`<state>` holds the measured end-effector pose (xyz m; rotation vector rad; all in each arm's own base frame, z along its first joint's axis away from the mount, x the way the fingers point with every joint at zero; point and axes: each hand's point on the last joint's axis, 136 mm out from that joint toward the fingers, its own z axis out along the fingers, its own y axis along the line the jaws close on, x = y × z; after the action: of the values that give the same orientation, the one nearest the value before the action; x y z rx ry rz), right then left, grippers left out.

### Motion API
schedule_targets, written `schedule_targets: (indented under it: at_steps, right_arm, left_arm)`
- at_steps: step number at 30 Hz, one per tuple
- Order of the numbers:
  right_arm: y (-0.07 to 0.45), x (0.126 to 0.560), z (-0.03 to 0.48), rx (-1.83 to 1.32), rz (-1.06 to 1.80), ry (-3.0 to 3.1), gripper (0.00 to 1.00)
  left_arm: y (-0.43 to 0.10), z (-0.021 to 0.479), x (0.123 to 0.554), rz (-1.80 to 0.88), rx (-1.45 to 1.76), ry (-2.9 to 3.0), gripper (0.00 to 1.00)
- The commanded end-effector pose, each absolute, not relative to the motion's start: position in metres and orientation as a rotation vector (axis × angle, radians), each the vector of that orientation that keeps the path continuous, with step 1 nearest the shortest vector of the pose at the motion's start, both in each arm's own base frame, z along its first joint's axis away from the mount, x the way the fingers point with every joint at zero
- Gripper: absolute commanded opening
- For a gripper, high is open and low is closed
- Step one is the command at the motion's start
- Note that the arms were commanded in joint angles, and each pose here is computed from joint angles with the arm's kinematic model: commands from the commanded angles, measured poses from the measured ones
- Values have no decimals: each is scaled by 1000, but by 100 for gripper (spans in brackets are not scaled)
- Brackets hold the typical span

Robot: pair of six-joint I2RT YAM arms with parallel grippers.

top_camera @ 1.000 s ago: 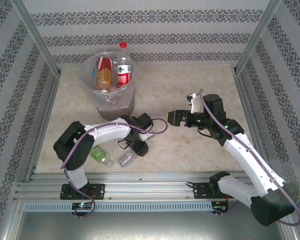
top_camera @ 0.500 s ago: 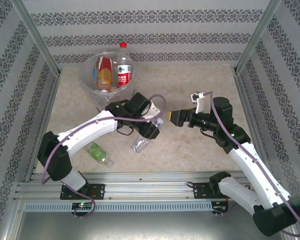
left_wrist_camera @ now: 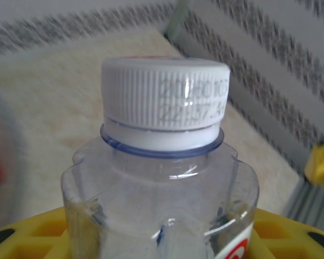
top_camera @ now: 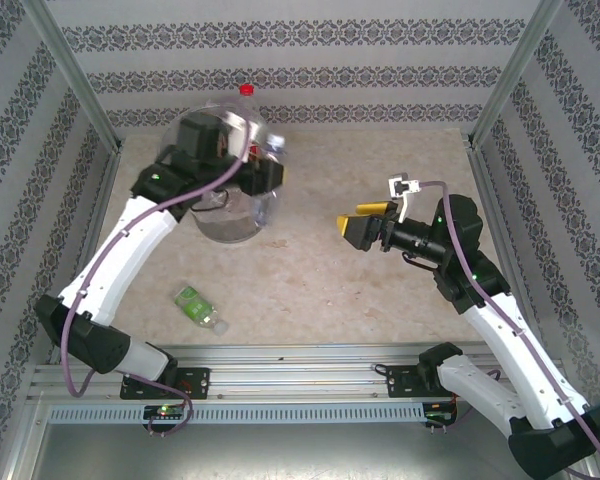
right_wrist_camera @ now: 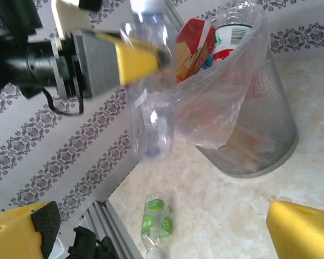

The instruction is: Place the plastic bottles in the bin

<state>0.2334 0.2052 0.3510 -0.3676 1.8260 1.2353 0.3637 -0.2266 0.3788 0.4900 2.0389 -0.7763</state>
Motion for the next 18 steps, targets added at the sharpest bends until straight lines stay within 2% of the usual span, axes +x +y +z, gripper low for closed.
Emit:
schedule_targets:
  at_steps: [1,11,18]
  right_arm:
    - [211,231,369,-407,1254,1769,98]
    - [212,233,361,-404,1221,1802,98]
    - [212,235,357,-396,1208,1821,98]
  left_arm:
    - [-190,445,377,-723,354,1868,52]
    - [-72,489,421,-320,100,1761,53]
    - [-33,473,450,-126,53,1806,53]
